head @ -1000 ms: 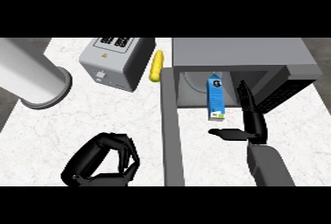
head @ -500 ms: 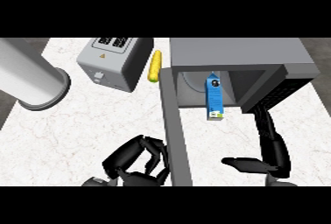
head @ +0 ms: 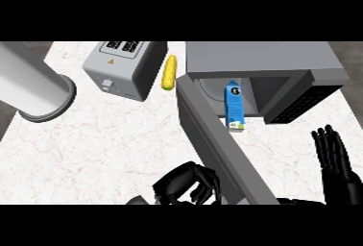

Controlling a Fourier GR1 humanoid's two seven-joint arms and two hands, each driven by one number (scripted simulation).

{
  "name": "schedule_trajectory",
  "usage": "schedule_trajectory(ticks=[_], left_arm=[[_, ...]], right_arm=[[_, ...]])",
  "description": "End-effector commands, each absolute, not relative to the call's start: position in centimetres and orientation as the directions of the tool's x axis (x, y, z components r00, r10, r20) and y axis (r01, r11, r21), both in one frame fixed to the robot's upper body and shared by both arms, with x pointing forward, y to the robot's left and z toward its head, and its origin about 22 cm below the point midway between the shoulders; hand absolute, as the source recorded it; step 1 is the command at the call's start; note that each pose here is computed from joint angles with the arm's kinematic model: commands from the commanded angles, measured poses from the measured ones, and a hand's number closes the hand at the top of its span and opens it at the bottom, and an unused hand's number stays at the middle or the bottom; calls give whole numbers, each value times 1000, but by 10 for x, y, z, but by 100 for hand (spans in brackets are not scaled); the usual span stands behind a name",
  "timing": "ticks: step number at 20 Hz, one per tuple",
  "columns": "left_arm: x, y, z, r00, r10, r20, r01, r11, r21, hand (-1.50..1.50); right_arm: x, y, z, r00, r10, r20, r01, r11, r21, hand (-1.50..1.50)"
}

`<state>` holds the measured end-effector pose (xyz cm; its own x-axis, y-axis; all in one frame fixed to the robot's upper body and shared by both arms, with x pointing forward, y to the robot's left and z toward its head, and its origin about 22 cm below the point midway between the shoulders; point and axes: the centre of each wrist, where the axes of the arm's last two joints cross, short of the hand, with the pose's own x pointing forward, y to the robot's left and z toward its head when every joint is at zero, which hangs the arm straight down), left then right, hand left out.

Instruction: Pick up the milk, place it into the microwave and close the microwave

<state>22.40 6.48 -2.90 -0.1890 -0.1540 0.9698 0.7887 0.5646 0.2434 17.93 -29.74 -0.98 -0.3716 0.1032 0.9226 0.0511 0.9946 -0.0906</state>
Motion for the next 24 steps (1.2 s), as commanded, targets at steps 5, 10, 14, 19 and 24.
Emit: schedule_trajectory(ticks=[5, 10, 14, 19, 24], left_arm=[[206, 14, -40, -200, -204, 958, 727, 625, 284, 150], [212, 10, -40, -214, -131, 968, 632, 738, 239, 150], [233, 3, -18, -200, -76, 977, 583, 792, 181, 150], [252, -6, 2, -249, -49, 967, 545, 818, 182, 150], [276, -9, 16, -237, -67, 969, 474, 863, 175, 150]], right_arm=[[163, -311, 24, -404, 5, 915, -45, 999, -25, -150], [166, -321, 43, -433, -9, 901, -97, 995, -36, -150], [163, -317, 56, -445, -63, 893, -174, 985, -17, -150], [177, -306, 76, -454, -97, 886, -319, 946, -60, -150], [180, -303, 88, -467, -134, 874, -365, 929, -52, -150]])
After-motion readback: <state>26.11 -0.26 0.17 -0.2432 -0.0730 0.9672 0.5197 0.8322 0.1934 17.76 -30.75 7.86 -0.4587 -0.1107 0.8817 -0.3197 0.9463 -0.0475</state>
